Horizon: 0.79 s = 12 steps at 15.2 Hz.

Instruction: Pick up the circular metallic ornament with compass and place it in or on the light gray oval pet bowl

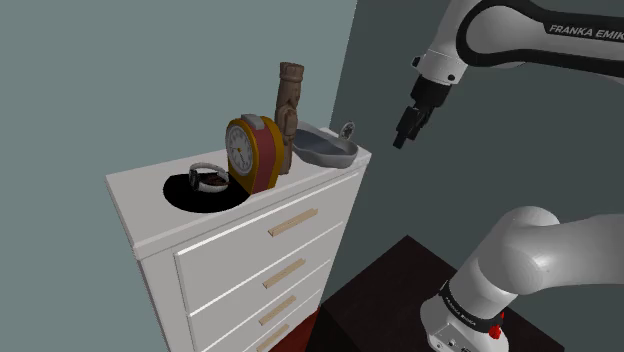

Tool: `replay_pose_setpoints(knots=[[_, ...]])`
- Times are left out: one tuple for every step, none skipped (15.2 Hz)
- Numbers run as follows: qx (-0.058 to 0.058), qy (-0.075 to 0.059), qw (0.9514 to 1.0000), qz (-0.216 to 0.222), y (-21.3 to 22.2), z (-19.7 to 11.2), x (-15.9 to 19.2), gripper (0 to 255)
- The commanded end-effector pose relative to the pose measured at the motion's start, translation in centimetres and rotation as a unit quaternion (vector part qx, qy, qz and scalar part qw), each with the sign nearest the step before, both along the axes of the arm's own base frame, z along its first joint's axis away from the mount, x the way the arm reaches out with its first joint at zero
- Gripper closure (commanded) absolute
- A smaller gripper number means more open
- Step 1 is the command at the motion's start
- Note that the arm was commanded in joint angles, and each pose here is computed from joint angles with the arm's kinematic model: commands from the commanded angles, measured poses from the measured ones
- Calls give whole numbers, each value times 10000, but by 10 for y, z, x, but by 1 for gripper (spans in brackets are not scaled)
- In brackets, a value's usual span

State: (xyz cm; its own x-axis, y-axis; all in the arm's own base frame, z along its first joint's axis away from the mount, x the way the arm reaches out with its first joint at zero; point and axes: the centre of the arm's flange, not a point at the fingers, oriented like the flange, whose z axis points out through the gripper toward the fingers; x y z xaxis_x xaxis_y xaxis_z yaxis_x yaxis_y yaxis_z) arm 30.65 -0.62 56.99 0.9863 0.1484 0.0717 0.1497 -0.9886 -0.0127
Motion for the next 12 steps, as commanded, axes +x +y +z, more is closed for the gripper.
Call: replay_pose_setpoints(knots=[[0,0,10000,0,0,0,0,0],[-18,24,10000,-22,-4,-1,13,0],[-35,48,10000,-45,-9,-1,26,0],[-53,72,9999,-67,-13,-2,39,0],[-71,95,9999,-90,-18,-2,52,0],[-88,119,9998,-112,-23,-3,64,0],[-106,143,9998,-135,-27,-4,77,0],[-124,167,9997,-157,-32,-5,90,0],[-141,191,9996,-180,-37,-5,103,0],[-159,215,9994,-202,-42,-6,116,0],[-177,239,9993,-224,-47,-7,128,0],[-194,262,9992,-247,-52,-8,141,0]])
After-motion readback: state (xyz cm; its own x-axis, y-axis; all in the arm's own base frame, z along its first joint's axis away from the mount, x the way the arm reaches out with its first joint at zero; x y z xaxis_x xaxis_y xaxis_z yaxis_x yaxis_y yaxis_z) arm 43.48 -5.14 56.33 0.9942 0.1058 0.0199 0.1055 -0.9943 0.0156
